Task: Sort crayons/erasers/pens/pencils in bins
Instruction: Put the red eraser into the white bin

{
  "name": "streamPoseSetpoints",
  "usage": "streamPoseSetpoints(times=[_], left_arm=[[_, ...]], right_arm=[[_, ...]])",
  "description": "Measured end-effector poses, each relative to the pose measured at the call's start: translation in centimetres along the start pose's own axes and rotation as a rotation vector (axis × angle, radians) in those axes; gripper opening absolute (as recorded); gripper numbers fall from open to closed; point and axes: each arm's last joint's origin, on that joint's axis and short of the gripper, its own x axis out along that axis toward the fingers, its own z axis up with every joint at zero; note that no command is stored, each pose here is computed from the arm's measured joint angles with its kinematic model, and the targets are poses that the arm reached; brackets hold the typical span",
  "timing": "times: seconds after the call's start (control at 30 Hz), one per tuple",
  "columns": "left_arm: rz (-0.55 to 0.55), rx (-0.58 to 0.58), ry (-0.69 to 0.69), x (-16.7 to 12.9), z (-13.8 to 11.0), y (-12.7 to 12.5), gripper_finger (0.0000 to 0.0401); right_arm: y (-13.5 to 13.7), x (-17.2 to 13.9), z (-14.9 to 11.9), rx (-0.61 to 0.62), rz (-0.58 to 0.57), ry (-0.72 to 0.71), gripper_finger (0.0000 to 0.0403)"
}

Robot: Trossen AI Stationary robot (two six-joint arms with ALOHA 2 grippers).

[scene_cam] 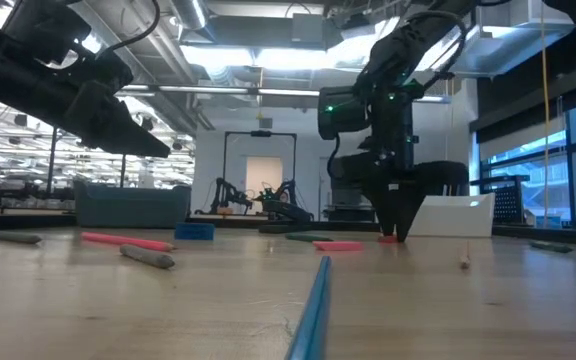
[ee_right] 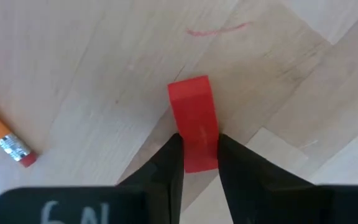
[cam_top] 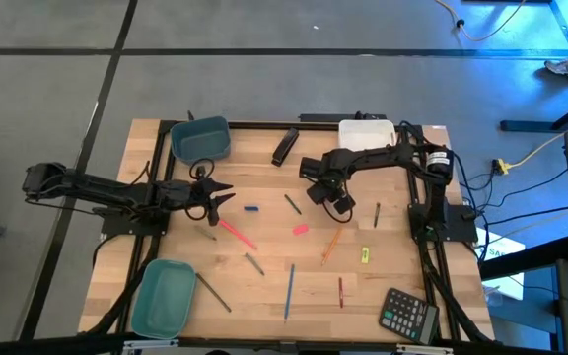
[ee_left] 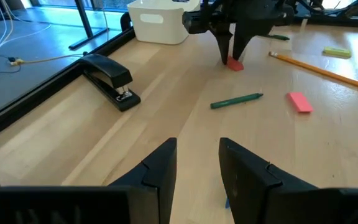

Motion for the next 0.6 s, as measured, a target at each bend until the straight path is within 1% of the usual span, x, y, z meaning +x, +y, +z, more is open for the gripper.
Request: streamPoseSetpoints(times=[0.13,0.2,0.3,0.37,0.43,0.6], left_arm=[[0.0,0.0,0.0,0.0,0.0,0.0,0.0112],[0.0,0.0,0.0,0.0,0.0,0.0,0.0112],[0.0,0.001,0.0,0.0,0.0,0.0,0.0112],[0.0,0.01,0.0,0.0,0.0,0.0,0.0112],[0.0,0.033,0.0,0.0,0.0,0.0,0.0112],[0.001,0.075,0.001,0.0,0.0,0.0,0.0112]], right_arm=[[-1.0,-1.9,0.1,0.052,0.013,-0.019,0.0091],[-1.5,-2.8,-0.1,0.077,0.034,-0.022,0.0089],[-2.5,-4.1,-0.7,0.137,0.028,-0.026,0.0088],[-2.9,-5.1,-1.6,0.184,0.028,-0.025,0.0088],[-3.5,-6.1,-2.9,0.236,0.003,-0.041,0.0089],[-4.4,-10.1,-6.9,0.403,-0.119,-0.083,0.0089]])
